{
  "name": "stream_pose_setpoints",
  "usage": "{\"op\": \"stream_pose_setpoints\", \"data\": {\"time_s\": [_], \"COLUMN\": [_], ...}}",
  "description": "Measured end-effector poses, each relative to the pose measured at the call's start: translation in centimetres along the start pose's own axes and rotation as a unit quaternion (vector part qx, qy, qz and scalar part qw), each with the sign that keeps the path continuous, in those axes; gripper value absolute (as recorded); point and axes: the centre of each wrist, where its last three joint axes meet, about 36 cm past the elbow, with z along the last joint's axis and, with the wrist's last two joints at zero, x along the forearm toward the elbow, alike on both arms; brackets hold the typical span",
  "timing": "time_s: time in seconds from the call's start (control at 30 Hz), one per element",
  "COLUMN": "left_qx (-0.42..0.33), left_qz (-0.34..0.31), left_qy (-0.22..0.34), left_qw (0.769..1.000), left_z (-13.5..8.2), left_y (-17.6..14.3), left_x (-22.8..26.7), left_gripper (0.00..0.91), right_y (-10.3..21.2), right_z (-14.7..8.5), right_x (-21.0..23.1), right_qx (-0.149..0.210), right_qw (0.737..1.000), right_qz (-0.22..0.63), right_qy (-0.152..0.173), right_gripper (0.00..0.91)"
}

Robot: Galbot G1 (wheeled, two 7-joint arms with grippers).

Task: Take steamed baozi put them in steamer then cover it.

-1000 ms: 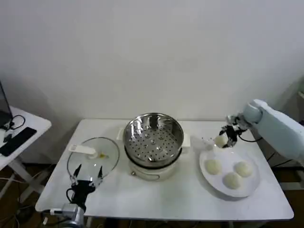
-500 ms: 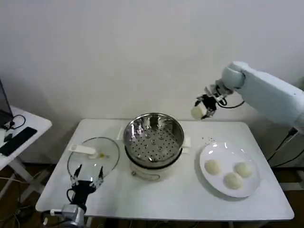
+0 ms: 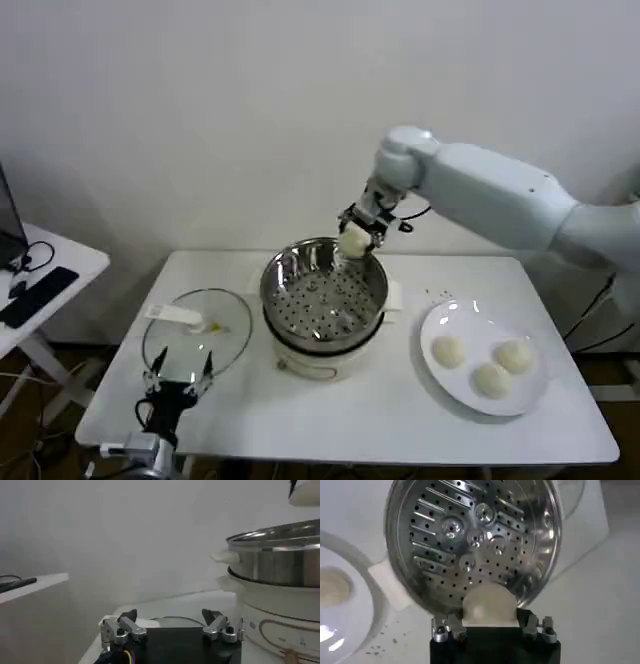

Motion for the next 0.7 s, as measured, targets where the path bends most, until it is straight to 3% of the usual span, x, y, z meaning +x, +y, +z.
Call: {"op": "stream_pose_setpoints", "data": {"time_s": [0.33, 0.7], "left_qx": [0.007, 0.009], "left_qz": [-0.002, -0.003], "left_qy": [0.003, 0.008], "left_qw": [1.000, 1.000], "left_z": [0.3, 0.8], "left_y": [-0.2, -0.2], "left_x": [0.0, 0.1], "left_gripper": [0.907, 0.907], "right_y": [-2.0, -2.1], "right_z": [-2.8, -3.8], "right_x": [-4.7, -8.0], "right_qx": [0.094, 0.125], "right_qw": [0.995, 0.991], "right_qz": [-0.021, -0.044], "right_qy": [0.016, 0.024], "right_gripper": [0.756, 0.756]}}
